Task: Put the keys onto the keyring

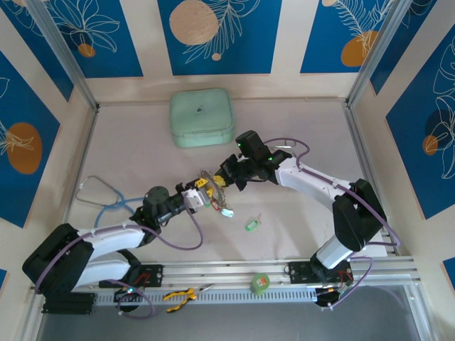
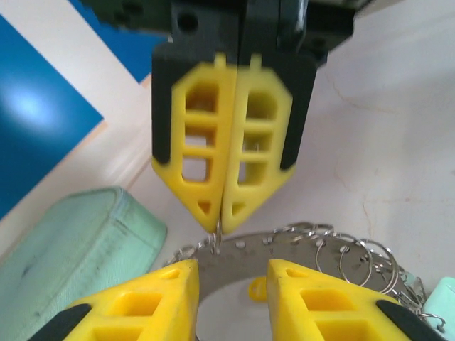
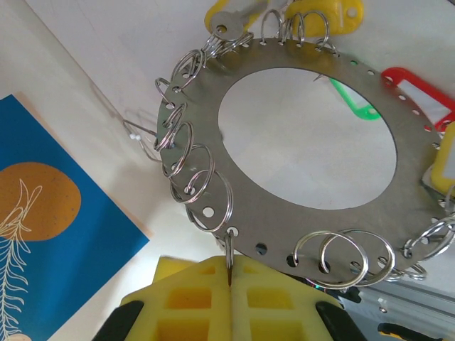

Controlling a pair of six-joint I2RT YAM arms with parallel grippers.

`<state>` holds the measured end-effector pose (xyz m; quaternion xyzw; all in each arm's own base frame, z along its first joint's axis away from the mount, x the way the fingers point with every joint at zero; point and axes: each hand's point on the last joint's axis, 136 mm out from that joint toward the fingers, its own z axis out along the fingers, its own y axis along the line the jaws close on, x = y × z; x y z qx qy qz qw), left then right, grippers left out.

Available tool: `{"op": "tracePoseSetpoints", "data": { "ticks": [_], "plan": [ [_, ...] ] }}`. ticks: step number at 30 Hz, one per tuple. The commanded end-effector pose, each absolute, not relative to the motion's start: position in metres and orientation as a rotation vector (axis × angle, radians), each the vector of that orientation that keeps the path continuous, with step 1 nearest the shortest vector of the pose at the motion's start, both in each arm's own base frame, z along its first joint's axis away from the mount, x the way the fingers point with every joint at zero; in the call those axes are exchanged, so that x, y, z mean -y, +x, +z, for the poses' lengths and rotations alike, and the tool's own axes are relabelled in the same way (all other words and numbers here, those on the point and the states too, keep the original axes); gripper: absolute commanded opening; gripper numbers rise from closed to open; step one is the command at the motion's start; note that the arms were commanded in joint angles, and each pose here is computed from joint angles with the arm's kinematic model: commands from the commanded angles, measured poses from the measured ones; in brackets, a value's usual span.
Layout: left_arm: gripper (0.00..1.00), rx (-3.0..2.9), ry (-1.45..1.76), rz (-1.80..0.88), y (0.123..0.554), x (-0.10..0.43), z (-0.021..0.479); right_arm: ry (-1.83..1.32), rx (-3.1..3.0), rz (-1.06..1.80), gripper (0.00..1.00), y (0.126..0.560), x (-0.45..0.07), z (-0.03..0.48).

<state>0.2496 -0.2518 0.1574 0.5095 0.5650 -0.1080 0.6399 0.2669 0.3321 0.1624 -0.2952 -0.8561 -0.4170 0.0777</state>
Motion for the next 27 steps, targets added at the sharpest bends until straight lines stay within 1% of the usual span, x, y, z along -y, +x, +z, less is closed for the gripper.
{"op": "tracePoseSetpoints", "data": {
  "ticks": [1, 7, 13, 17, 27],
  "plan": [
    [0.31, -1.353, 1.127, -0.21, 0.26, 0.249, 0.151, -0.882, 2.543, -1.265, 0.0, 0.263, -0.336, 0.166],
    [0.32, -1.321, 1.089, -0.203, 0.269, 0.253, 0.161, -0.887, 2.539, -1.262, 0.0, 0.261, -0.337, 0.164],
    [0.32, -1.265, 1.054, -0.239, 0.267, 0.257, 0.173, -0.89, 2.539, -1.254, 0.0, 0.26, -0.337, 0.162],
    [0.31, -1.256, 1.064, -0.25, 0.267, 0.261, 0.173, -0.889, 2.538, -1.257, 0.0, 0.26, -0.338, 0.162],
    [0.26, -1.237, 1.058, -0.244, 0.27, 0.263, 0.179, -0.872, 2.531, -1.253, 0.0, 0.258, -0.341, 0.162]
  ]
}}
